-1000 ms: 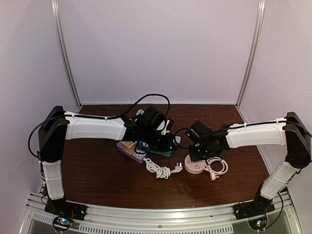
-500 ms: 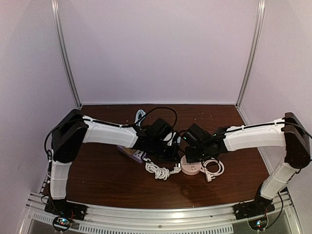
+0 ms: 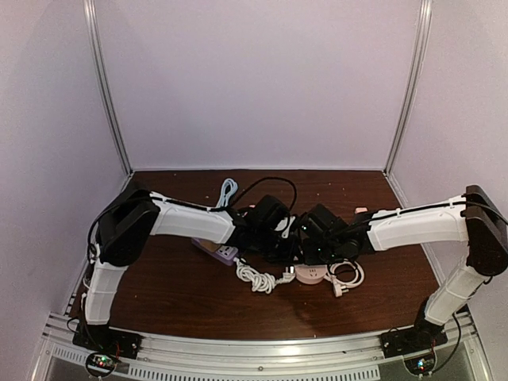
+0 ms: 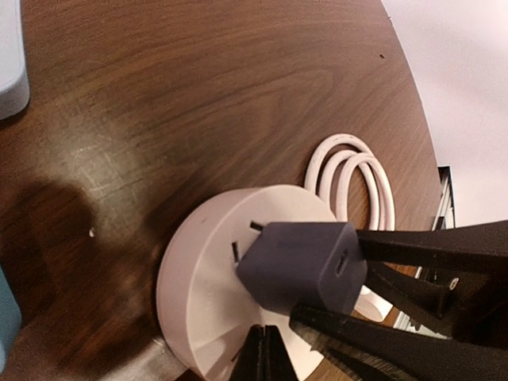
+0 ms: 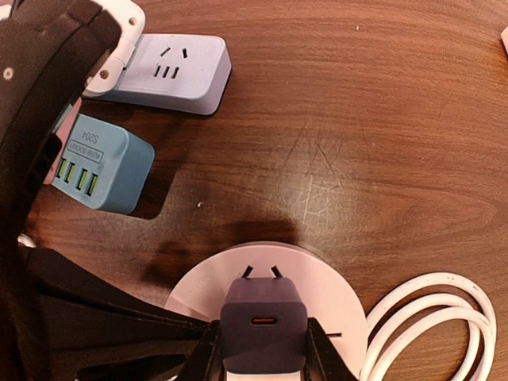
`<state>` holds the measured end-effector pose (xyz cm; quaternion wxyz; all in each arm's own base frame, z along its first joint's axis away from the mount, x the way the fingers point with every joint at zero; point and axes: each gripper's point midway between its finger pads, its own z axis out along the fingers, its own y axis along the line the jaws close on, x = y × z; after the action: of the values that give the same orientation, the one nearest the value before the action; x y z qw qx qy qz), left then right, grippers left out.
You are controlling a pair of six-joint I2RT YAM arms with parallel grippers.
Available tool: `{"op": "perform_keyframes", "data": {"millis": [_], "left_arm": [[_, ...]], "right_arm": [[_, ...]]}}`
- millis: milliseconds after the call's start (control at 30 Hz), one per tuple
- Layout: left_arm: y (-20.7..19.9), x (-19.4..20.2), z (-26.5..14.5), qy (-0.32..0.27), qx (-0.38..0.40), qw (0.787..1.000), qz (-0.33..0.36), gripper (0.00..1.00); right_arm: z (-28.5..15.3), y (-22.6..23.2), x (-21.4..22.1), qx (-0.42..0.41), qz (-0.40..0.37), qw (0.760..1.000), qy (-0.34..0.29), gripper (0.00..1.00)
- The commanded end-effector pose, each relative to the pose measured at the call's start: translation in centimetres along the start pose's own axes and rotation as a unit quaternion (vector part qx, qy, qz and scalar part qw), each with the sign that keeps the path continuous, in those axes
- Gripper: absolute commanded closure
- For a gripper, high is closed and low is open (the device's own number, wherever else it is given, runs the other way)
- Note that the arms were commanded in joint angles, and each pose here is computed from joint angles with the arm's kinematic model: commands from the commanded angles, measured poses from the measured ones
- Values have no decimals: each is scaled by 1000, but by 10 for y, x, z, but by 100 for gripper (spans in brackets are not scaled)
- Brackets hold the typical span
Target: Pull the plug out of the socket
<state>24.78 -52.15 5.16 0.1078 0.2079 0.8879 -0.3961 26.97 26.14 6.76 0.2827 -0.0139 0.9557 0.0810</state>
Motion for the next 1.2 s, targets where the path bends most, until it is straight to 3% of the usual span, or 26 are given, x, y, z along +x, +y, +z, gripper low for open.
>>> {"op": "perform_keyframes", "data": {"millis": [0,333,1167], "left_arm": [[5,5,17,3,-9,1000,-16,100],[25,23,28,30,-39,998,-33,100],[92,83,46,91,-117,985,-93,100]], "right_arm": [[-5,11,-2,-21,9,1000,-11,100],[2,11,7,-29,-23,999,-1,100],[-25,34,-25,-32,-51,997,-48,100]]}}
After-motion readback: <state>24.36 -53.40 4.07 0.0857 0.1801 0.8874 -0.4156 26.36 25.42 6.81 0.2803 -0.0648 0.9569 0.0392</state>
